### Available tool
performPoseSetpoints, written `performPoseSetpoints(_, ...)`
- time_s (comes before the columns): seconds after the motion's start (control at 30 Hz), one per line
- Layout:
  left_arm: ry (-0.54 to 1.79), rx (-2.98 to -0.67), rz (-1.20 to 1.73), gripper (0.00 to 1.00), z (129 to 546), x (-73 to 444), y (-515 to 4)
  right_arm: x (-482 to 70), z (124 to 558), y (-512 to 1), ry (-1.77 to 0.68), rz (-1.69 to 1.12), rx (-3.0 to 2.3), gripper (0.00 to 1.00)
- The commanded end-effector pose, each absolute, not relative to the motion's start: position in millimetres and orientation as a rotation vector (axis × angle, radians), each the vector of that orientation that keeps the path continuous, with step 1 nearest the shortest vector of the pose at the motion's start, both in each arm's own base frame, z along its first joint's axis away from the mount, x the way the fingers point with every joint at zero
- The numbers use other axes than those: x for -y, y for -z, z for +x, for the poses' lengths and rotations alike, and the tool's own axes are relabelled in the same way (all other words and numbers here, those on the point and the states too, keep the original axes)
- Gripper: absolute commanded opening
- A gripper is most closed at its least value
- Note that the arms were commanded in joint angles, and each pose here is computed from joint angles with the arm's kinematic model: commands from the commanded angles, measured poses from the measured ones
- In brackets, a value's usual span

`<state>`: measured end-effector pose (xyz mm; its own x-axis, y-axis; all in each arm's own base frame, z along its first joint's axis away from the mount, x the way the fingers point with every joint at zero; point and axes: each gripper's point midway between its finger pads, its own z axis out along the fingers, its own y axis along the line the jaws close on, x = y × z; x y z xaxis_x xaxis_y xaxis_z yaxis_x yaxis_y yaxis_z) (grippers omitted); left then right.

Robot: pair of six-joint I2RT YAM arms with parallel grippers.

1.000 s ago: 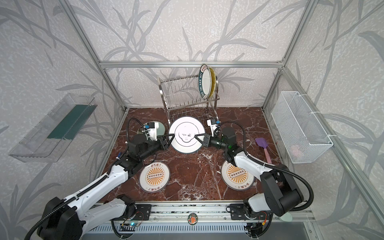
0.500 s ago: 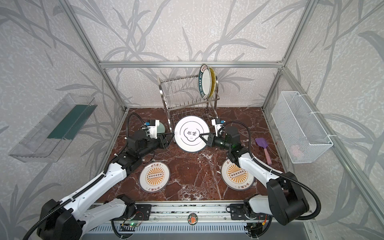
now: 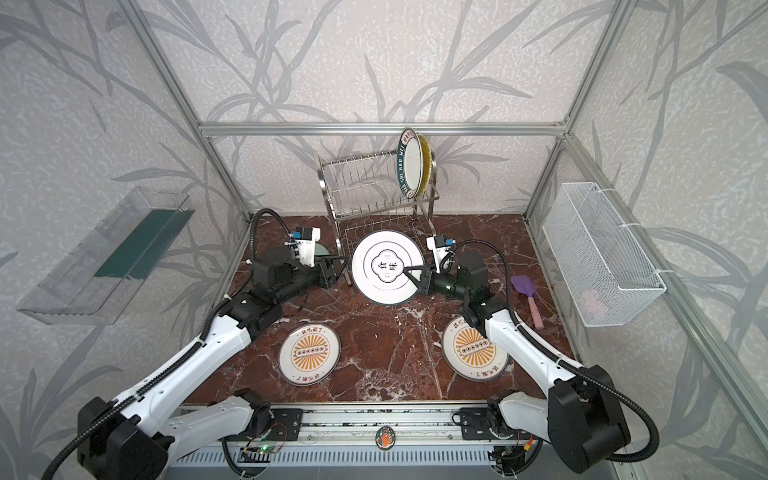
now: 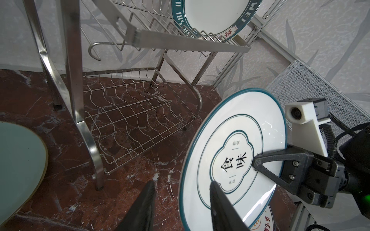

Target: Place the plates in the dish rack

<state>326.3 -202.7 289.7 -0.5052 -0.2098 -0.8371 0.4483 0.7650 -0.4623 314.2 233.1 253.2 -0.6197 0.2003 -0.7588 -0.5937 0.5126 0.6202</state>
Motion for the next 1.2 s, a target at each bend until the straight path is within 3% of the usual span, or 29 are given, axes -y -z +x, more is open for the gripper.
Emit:
performPoseSetpoints(0.0,0.759,-1.959,0.257,0.43,324.2,203.0,-298.5,-228.8,312.5,-296.0,-1.156,-0.383,-1.795,0.00)
performPoseSetpoints(0.33,0.624,-1.920,0.402,0.44,317.4,195.3,-332.8,-219.4,308.1,-330.7,-1.083,-0.414,-1.740,0.00)
performPoseSetpoints(0.73,0.472,-1.817,0.459,0.45,311.8,177.7,-324.4,-199.9,321.3,-382.9,-0.854,-0.413,-1.662,0.00)
performPoseSetpoints(1.17,0.523,-1.715,0.437,0.45,304.5,178.4,-323.2,-170.0,365.1,-448.4,-0.580,-0.260,-1.581,0.00)
